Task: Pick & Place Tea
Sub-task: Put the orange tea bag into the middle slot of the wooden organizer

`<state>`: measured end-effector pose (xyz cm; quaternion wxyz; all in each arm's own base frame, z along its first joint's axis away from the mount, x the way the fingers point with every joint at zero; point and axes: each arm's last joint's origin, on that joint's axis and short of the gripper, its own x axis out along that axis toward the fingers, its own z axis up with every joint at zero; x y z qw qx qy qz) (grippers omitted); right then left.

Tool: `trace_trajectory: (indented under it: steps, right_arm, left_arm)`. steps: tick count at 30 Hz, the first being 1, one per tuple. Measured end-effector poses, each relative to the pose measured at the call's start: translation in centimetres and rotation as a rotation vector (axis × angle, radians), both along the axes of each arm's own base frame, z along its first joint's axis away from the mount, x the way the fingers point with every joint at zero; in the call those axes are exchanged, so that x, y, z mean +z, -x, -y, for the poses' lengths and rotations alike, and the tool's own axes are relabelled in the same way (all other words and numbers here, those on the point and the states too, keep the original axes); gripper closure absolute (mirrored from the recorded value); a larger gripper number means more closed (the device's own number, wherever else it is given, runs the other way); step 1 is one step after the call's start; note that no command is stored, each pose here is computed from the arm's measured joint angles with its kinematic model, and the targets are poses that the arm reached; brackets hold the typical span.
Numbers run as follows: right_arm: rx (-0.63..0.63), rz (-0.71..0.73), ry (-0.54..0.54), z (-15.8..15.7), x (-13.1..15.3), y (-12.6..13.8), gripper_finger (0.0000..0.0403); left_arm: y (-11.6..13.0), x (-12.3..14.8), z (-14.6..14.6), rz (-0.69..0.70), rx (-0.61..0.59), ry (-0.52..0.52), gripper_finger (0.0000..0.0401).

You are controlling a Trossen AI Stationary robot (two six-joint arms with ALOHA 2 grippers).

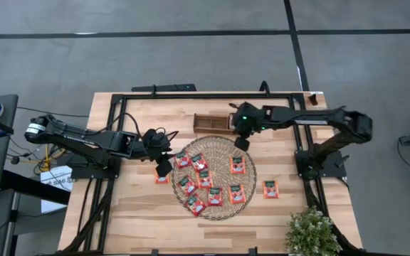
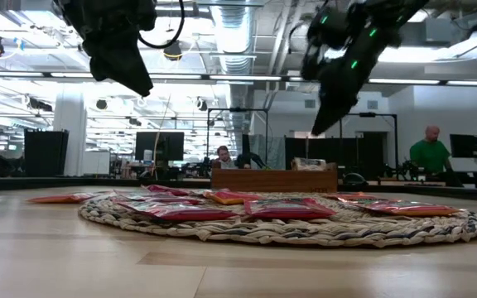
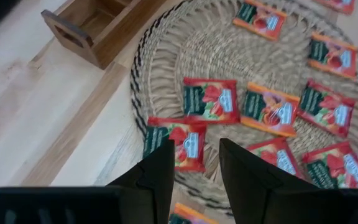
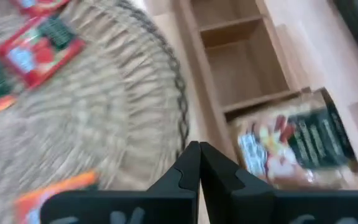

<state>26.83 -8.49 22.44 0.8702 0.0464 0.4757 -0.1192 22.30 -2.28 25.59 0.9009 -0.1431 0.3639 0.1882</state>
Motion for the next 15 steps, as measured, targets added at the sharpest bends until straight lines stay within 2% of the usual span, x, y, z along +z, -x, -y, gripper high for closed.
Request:
trace_trajectory:
  steps: [7,15]
  right_arm:
    - [-0.017,0.135,0.025,-1.9,5.9,5.7,0.0403]
    - [-0.047,0.256,-0.155,-6.0,6.3,12.9,0.0403]
  left_arm:
    - [0.0,0.0,-0.1,-0.022,-0.042,-0.06,0.0284]
    - [0.0,0.0,-0.1,-0.014,-0.032,-0.06,0.0284]
